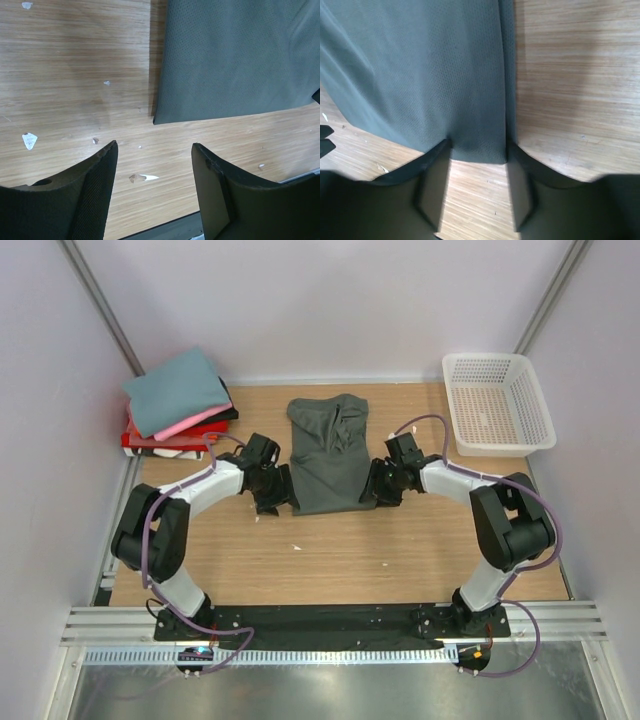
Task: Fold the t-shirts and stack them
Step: Fold the tshirt
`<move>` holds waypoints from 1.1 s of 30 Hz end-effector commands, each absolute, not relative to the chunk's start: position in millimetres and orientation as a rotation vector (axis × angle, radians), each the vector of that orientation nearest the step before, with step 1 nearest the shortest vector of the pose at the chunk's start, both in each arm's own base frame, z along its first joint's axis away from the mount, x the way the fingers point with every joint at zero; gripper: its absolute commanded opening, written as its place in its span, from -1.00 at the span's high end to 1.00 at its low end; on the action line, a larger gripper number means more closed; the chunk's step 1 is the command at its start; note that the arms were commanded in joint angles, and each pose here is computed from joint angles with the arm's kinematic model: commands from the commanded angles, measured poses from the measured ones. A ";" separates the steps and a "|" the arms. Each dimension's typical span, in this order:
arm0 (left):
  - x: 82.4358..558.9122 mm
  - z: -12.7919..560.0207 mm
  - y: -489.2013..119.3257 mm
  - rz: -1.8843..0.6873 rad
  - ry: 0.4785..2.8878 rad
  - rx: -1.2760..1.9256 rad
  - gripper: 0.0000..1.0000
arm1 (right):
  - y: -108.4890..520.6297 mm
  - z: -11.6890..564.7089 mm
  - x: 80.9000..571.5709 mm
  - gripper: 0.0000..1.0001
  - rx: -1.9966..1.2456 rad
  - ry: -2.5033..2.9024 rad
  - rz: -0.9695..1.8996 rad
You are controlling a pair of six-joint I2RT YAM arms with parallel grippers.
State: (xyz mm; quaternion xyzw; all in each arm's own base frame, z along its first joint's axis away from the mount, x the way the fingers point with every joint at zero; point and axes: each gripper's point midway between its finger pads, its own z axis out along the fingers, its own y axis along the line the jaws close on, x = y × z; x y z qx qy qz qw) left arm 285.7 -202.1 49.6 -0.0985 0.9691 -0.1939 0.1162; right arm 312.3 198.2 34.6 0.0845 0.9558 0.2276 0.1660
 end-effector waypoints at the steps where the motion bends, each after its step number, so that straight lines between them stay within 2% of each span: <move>1: 297.8 54.6 -211.2 -0.635 2.763 -0.277 -0.24 | 201.8 25.5 312.7 0.01 0.238 2.716 0.673; 7: 295.0 37.9 -212.4 -0.624 2.794 -0.282 -0.22 | 198.3 13.6 308.8 0.42 0.244 2.743 0.657; 9: 293.8 33.3 -212.6 -0.626 2.794 -0.288 -0.22 | 197.0 11.4 307.5 0.49 0.241 2.747 0.653; 14: 287.9 25.6 -217.9 -0.628 2.813 -0.276 -0.04 | 195.7 5.5 304.9 0.79 0.240 2.758 0.654; 19: 280.7 15.4 -214.9 -0.582 2.820 -0.277 0.00 | 195.8 1.6 302.4 0.95 0.243 2.764 0.664; 24: 282.2 7.1 -215.5 -0.570 2.831 -0.283 0.06 | 195.0 -4.4 298.1 0.97 0.241 2.780 0.664; 27: 283.1 5.0 -217.2 -0.571 2.832 -0.281 0.36 | 194.0 -6.3 295.6 0.98 0.240 2.785 0.661; 28: 282.7 3.1 -216.7 -0.566 2.835 -0.285 0.57 | 193.8 -6.3 295.3 0.98 0.238 2.785 0.661; 33: 281.7 3.3 -218.4 -0.553 2.831 -0.268 0.98 | 192.7 -8.1 289.3 0.98 0.234 2.788 0.670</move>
